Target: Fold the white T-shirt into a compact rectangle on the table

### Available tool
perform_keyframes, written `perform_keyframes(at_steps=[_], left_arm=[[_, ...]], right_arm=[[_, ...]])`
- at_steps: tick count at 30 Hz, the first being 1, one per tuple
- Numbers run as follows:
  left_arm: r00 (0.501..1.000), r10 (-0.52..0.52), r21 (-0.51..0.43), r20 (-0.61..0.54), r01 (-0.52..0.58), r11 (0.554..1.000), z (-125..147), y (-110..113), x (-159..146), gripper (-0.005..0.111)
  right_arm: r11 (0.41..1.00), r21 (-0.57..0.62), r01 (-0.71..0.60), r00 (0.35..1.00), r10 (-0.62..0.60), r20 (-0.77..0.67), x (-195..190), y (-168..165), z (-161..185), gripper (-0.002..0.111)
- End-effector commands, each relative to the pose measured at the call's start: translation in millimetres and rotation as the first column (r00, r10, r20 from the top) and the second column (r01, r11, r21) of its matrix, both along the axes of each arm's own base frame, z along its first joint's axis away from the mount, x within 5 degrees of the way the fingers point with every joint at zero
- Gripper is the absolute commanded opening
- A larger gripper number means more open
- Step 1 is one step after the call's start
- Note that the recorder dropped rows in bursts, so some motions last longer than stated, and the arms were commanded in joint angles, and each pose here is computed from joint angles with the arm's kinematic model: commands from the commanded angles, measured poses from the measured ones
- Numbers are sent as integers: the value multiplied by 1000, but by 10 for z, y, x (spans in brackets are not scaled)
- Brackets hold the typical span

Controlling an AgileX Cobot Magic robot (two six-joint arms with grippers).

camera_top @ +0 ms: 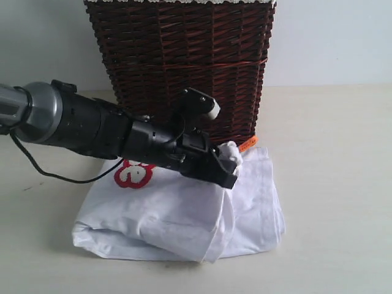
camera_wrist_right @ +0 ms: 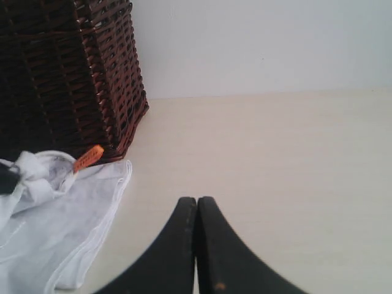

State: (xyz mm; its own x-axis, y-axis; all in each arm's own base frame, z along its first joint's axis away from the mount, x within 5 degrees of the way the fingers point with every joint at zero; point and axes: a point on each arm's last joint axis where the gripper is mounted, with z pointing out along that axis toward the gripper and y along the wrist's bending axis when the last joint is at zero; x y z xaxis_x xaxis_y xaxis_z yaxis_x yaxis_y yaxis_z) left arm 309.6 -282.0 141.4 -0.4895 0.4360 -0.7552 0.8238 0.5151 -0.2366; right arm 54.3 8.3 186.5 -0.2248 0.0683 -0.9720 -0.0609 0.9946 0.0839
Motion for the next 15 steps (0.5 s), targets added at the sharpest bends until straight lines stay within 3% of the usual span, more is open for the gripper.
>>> perform_keyframes(at_steps=[1,4,9,15], left_arm=[[999,32,-174,-39,-38,984,364,-140,65,0],[1000,-8,-210,-28,2,978,439,-251,52,0],[994,6,-238,-107,-32,971,423,-302,23,0],[994,-72,-150,-78,60,987,-21,-534,-44,0]], right_arm=[[1000,-3,1,1000,-1,11,-1,-2,-3,0],[1000,-3,1,1000,-1,11,-1,-2,-3,0],[1000,-3,1,1000,-1,11,-1,-2,-3,0],[1000,-3,1,1000,-1,11,-1,-2,-3,0]])
